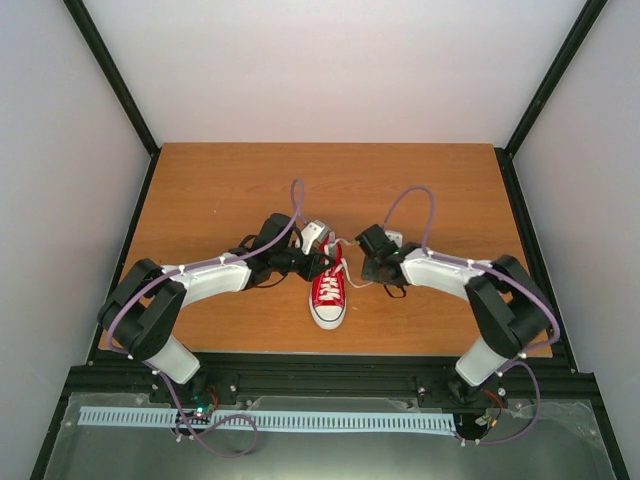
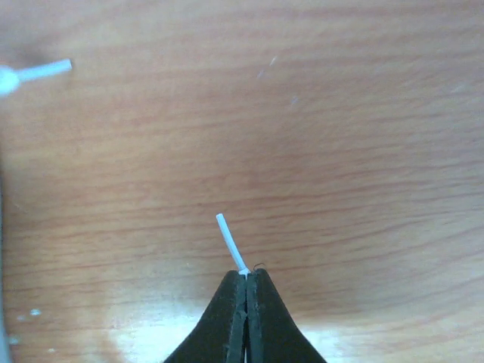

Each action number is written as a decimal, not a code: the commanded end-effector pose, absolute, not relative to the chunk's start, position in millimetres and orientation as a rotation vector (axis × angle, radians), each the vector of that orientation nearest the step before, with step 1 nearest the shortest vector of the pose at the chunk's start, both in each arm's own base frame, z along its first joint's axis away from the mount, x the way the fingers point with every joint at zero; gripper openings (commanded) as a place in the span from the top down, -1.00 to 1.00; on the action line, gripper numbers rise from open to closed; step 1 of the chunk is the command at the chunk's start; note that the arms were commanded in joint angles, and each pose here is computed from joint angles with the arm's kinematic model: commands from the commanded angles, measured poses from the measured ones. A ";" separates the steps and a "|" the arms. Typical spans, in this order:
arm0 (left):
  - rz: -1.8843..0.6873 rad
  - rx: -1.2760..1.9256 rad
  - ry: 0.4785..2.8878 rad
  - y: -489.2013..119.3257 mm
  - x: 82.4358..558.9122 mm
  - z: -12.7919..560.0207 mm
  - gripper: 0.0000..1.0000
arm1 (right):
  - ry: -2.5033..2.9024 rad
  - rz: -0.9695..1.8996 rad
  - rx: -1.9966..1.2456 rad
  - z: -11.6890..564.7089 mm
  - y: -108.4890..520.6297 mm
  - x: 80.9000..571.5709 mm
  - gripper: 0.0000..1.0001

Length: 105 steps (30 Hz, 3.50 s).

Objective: Tie the shoes

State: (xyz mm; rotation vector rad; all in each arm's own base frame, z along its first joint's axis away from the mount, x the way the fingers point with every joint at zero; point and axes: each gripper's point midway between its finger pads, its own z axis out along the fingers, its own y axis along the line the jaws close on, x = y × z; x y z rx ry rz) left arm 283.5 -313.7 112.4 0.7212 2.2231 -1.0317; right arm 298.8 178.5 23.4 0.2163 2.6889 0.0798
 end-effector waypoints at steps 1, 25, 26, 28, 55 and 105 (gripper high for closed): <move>-1.107 0.840 2.097 -325.4 280.6 134.4 0.81 | 2.507 0.177 0.214 85.8 166.4 322.5 0.94; -1.073 0.900 2.098 -343.9 305.2 141.6 0.21 | 2.135 0.676 -0.160 252.8 242.0 351.0 0.94; -1.066 0.894 2.101 -344.2 307.2 141.4 0.21 | 2.132 0.683 -0.164 254.5 243.2 350.6 0.95; -1.055 0.885 2.108 -344.5 310.5 139.2 0.23 | 2.131 0.700 -0.174 256.1 245.6 349.5 0.94; -1.098 0.874 2.052 -352.4 315.3 140.2 0.98 | 2.159 0.761 -0.143 260.9 251.0 347.7 0.94; -1.195 0.525 2.236 -319.4 285.5 156.7 0.98 | 1.796 1.405 -1.022 195.8 306.4 275.2 -0.67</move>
